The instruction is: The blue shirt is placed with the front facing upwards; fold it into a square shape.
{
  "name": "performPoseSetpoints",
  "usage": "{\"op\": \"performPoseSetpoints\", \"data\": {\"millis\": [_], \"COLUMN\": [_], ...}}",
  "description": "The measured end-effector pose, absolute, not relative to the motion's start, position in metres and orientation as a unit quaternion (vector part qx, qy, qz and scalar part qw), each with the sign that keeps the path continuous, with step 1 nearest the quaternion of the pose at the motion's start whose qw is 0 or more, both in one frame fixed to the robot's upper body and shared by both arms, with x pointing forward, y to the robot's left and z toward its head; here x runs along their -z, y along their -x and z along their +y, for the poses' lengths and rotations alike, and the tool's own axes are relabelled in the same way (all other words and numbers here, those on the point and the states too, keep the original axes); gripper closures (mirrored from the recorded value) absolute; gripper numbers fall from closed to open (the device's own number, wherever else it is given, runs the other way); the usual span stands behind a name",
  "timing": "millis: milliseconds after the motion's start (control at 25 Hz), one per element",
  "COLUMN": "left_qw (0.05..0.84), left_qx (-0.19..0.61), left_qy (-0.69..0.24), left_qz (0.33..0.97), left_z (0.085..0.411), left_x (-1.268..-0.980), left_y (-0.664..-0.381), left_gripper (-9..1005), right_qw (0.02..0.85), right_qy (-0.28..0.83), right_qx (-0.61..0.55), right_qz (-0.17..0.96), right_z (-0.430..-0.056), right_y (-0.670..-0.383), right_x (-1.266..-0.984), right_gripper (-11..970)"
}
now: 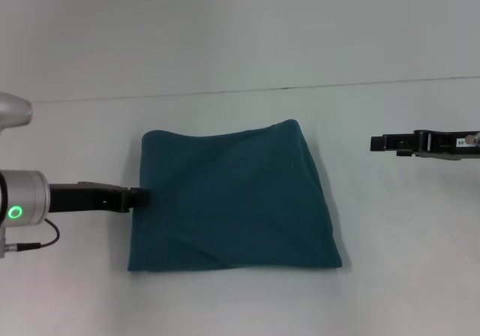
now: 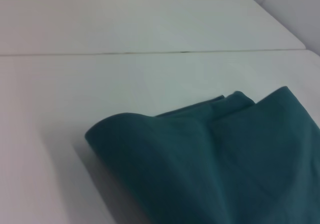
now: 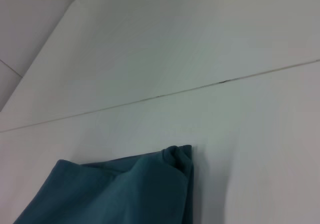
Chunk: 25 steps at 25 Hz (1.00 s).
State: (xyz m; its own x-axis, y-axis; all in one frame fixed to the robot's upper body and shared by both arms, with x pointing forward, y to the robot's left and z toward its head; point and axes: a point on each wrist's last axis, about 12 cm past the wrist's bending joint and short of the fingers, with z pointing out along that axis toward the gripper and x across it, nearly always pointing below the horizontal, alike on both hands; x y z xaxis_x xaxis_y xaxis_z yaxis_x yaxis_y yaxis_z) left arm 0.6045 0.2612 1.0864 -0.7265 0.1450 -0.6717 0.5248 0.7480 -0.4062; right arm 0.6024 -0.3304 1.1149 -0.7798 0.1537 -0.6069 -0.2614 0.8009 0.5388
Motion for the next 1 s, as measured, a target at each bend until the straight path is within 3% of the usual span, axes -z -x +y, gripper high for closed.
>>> {"op": "performPoseSetpoints", "data": {"millis": [600, 840, 1000], "left_qw": [0.327, 0.352, 0.364], "left_qx": [0.303, 0.297, 0.302], "left_qy": [-0.153, -0.143, -0.139], "left_qz": [0.882, 0.876, 0.870], "left_z": [0.262, 0.255, 0.240], "left_x": [-1.095, -1.106, -1.106], "left_y": [-0.610, -0.619, -0.622], "left_gripper": [940, 783, 580], "right_qw": [0.332, 0.333, 0.336], "right_qy": [0.031, 0.031, 0.037], "right_qx": [-0.312, -0.310, -0.311], "right_qz": [0.890, 0.890, 0.888], "right_z": [-0.332, -0.334, -0.332], "right_y": [-0.603, -0.603, -0.603], "right_x": [-1.116, -1.117, -1.116], "right_gripper": [193, 193, 193]}}
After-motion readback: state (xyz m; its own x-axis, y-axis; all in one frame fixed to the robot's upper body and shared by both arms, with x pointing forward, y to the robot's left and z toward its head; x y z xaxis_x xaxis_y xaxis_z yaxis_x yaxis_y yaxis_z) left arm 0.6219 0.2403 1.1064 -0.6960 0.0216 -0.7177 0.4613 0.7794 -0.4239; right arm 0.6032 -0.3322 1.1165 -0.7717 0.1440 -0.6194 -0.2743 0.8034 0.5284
